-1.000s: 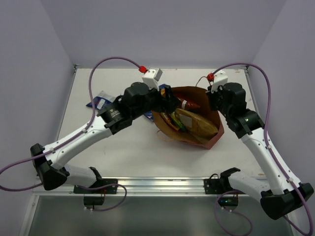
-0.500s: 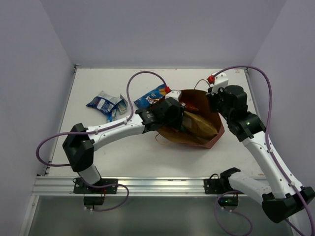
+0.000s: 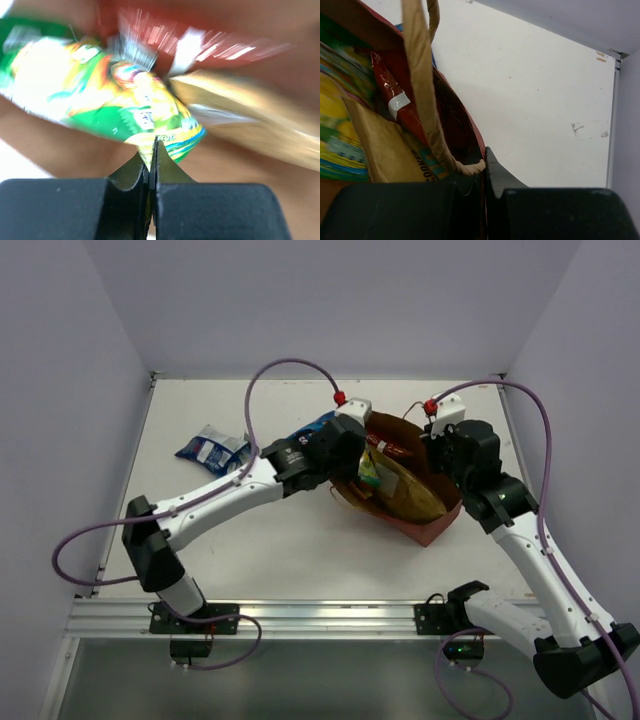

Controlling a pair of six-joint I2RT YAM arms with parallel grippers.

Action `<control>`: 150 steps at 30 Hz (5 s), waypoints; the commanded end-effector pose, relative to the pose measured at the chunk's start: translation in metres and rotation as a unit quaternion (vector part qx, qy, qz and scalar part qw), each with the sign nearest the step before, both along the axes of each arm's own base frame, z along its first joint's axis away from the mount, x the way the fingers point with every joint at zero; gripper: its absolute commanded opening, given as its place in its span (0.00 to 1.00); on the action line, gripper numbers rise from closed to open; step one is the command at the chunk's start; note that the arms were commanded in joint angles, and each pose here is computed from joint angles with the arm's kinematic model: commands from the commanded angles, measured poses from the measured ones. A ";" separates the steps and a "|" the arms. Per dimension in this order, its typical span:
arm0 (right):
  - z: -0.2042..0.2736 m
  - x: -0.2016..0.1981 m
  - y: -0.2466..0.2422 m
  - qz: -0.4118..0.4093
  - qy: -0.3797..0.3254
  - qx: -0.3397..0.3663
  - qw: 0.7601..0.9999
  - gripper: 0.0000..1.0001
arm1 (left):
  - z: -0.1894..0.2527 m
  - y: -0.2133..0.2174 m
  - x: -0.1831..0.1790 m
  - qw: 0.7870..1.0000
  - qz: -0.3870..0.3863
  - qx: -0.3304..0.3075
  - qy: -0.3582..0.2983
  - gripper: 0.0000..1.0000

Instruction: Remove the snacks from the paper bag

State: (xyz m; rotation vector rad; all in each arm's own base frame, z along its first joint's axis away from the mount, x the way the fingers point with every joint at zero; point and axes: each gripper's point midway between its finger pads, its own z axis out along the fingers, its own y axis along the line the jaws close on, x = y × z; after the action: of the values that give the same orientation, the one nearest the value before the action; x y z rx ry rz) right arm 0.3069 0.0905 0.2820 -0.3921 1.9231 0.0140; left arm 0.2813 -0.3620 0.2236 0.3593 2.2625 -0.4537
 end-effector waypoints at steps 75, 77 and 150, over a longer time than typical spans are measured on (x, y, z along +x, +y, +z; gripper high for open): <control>0.045 -0.016 0.043 0.138 -0.041 0.023 0.989 0.00 | 0.018 -0.053 -0.011 0.790 -0.498 0.120 -0.338 0.88; 0.044 -0.016 0.043 0.139 -0.039 0.024 0.989 0.00 | 0.008 -0.054 -0.007 0.790 -0.496 0.132 -0.334 0.87; 0.019 -0.022 0.018 0.065 -0.003 0.026 0.998 0.00 | 0.141 0.041 -0.047 0.823 -0.346 0.055 -0.447 1.00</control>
State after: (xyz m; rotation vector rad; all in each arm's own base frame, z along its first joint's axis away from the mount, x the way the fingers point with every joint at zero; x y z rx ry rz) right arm 0.2886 0.1069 0.2912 -0.4600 1.9219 0.1309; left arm 0.2715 -0.2966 0.3788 0.9695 1.2191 -0.2736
